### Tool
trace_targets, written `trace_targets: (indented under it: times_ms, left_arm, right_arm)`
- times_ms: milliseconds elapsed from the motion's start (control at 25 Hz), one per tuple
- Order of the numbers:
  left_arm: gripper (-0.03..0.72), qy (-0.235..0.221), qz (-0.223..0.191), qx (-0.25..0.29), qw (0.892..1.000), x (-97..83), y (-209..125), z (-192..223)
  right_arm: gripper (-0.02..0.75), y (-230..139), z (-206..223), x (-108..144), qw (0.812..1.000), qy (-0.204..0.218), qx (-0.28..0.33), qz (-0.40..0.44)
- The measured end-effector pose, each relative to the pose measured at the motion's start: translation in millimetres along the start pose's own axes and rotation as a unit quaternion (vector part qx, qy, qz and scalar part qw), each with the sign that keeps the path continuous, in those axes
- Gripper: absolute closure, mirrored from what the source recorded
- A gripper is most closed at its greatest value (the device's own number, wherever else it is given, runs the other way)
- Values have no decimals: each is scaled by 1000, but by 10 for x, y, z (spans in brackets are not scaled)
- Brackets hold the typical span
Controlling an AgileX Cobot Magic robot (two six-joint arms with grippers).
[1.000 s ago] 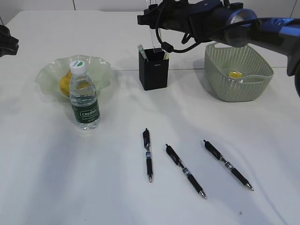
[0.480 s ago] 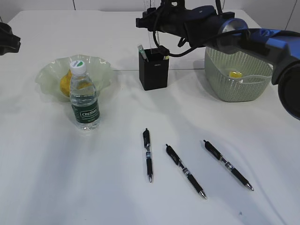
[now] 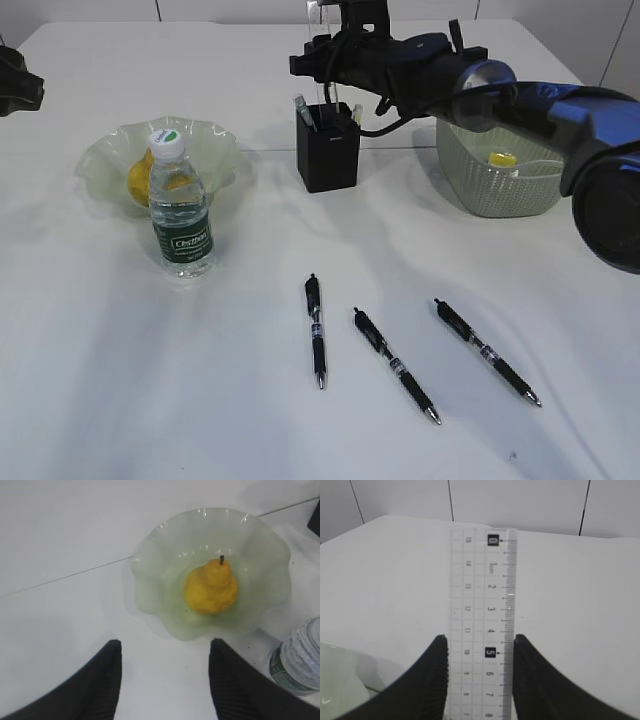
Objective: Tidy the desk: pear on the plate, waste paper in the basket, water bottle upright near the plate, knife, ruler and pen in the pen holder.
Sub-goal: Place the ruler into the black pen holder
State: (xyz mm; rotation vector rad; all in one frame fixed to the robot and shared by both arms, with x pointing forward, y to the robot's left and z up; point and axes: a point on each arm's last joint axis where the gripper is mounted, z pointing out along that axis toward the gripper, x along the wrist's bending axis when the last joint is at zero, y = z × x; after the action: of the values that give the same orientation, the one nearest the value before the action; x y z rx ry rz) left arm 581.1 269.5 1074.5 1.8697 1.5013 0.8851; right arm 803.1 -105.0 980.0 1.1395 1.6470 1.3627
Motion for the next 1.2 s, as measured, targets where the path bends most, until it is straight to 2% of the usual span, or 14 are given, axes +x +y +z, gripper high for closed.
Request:
trace_targets:
  times_ms: [1200]
  left_arm:
    - [301,0,1,-7,1000,1,13,0]
  right_arm:
    - [456,21,7,-23,1000,-13,-8,0]
